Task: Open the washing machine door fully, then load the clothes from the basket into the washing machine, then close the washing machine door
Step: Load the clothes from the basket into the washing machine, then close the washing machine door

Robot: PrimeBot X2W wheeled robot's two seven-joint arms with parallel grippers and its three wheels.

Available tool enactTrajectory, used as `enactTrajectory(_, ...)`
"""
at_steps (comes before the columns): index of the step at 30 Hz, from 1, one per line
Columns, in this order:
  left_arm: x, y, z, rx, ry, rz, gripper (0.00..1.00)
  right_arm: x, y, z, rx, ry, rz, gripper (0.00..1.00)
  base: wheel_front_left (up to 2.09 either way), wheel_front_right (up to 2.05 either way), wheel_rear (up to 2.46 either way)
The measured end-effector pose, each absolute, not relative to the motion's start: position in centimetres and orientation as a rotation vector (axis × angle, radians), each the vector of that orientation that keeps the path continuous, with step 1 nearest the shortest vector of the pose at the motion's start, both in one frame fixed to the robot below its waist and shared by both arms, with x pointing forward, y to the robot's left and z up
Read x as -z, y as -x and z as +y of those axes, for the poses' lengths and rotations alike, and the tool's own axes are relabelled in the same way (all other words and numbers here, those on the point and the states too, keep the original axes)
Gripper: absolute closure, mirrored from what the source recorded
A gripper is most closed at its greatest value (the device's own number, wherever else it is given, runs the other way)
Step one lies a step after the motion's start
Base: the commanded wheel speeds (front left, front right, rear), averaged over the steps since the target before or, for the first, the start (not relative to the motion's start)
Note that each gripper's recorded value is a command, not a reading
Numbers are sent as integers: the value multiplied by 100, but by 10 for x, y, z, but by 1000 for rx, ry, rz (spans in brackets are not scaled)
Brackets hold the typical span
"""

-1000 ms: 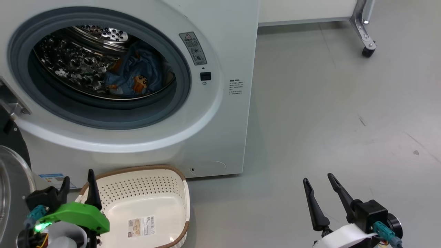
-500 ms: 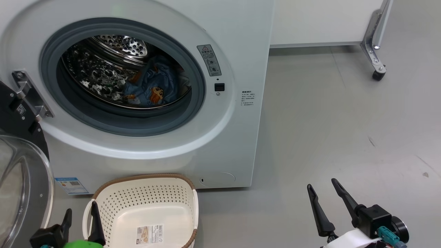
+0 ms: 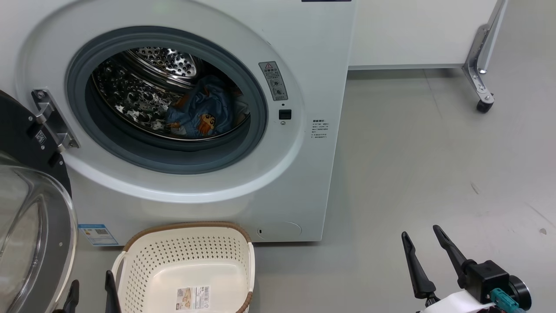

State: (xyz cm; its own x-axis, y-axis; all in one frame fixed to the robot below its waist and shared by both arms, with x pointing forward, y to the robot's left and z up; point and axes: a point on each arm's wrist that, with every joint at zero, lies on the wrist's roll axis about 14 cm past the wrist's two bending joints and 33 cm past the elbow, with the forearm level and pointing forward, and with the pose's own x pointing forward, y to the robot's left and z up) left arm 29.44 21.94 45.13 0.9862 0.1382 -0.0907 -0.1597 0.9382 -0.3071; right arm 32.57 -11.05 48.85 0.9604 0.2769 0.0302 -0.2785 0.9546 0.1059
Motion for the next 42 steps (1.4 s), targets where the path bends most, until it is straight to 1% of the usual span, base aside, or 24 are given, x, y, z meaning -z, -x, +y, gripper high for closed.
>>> enactTrajectory(18, -448, -289, 232, -180, 300, 82, 0, -482, -324, -112, -266, -116, 5, 0, -21, 21, 0)
enactTrajectory(27, -442, -289, 234, -177, 303, 99, 0, -481, -324, -112, -264, -118, 9, 0, -72, 72, 0)
enactTrajectory(42, -417, -279, 251, -238, 304, 176, 0, -477, -325, -110, -268, -125, 24, 0, -86, 86, 0)
